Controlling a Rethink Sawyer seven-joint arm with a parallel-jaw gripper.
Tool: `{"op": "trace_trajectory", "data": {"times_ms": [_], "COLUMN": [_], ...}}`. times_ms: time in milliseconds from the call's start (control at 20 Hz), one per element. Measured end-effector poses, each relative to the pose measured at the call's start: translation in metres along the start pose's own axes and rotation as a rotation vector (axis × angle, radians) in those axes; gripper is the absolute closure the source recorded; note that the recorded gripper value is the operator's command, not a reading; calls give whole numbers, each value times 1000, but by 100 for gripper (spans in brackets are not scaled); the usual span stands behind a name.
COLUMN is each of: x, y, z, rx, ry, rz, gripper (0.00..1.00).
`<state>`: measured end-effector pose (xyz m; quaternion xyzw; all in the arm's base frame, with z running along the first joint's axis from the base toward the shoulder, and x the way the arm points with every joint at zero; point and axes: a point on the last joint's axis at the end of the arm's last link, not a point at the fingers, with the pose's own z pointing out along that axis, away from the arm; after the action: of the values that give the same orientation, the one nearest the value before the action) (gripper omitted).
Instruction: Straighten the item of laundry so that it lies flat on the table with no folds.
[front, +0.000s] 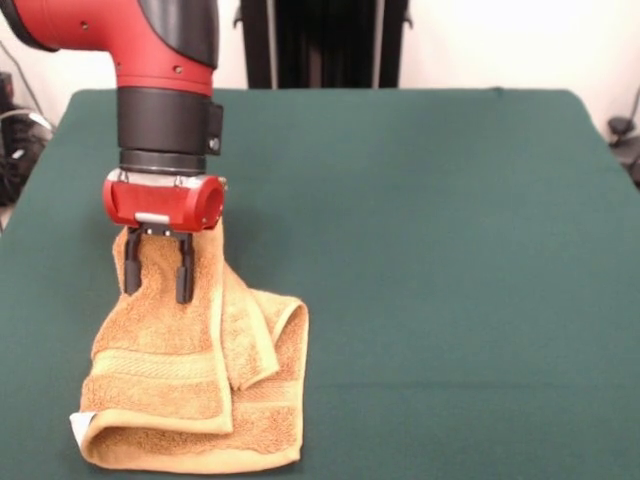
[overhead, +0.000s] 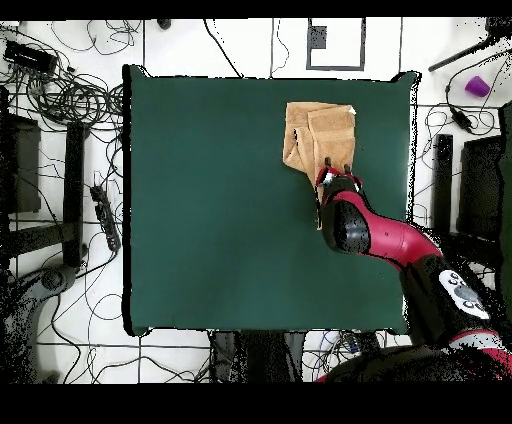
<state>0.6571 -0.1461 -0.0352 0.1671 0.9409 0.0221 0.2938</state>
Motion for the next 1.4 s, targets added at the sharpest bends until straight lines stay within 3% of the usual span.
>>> {"op": "trace_trajectory", "data": {"times_ms": [400,800,1400], "x": [-6,-4,-7], "y": [-3,-5,-4], "z": [-4,-2,0], "rx": [2,8,-4], "ry": [-5,43,36], "rz": [4,7,-12], "gripper": [0,0,0]}}
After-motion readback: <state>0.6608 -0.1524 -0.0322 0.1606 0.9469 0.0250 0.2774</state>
